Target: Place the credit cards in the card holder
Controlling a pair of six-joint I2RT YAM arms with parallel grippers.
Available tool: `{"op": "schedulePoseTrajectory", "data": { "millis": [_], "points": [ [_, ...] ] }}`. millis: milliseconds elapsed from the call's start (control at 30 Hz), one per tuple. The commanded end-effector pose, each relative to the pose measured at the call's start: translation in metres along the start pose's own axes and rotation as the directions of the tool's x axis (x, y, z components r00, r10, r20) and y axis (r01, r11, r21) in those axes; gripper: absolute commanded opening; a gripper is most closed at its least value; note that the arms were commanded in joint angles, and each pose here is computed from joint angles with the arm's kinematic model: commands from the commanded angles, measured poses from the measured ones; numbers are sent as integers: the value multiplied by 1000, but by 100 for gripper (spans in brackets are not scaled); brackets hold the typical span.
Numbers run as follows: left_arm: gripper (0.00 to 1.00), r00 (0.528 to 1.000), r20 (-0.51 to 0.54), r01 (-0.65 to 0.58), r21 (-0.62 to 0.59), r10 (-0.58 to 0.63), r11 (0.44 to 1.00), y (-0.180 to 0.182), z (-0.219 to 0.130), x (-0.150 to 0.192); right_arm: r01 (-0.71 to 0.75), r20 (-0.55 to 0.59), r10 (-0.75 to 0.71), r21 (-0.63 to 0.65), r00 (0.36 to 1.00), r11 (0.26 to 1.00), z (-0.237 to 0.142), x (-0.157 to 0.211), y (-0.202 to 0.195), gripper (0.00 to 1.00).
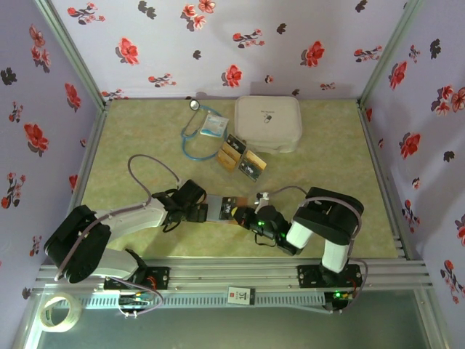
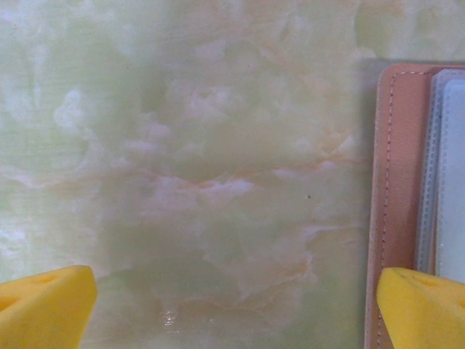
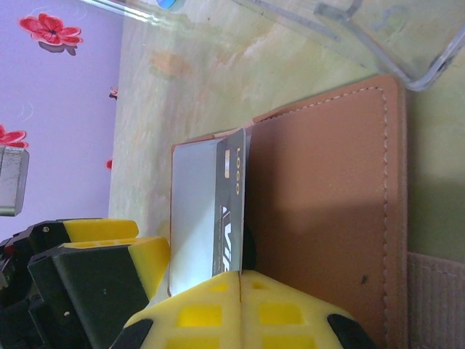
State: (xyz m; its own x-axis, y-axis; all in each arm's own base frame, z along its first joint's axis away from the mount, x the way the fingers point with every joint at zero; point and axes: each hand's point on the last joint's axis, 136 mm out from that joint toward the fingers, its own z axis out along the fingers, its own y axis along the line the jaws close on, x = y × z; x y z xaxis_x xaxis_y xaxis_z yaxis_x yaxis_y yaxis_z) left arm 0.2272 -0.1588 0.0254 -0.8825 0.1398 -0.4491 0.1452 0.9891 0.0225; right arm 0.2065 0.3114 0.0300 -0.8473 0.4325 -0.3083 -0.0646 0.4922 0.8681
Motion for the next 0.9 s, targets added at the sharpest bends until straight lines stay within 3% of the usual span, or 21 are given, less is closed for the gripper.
{"op": "schedulePoseTrajectory", "data": {
  "millis": [0, 867],
  "points": [
    [100, 1000, 20, -13, -13, 13, 1000, 2, -2, -4, 6, -24, -4, 115, 1000, 993, 0, 9, -27, 0],
    [100, 1000, 15, -9, -11, 9, 1000, 2, 0, -2, 61, -19, -59, 160, 998, 985, -7, 2, -15, 0]
  ]
}}
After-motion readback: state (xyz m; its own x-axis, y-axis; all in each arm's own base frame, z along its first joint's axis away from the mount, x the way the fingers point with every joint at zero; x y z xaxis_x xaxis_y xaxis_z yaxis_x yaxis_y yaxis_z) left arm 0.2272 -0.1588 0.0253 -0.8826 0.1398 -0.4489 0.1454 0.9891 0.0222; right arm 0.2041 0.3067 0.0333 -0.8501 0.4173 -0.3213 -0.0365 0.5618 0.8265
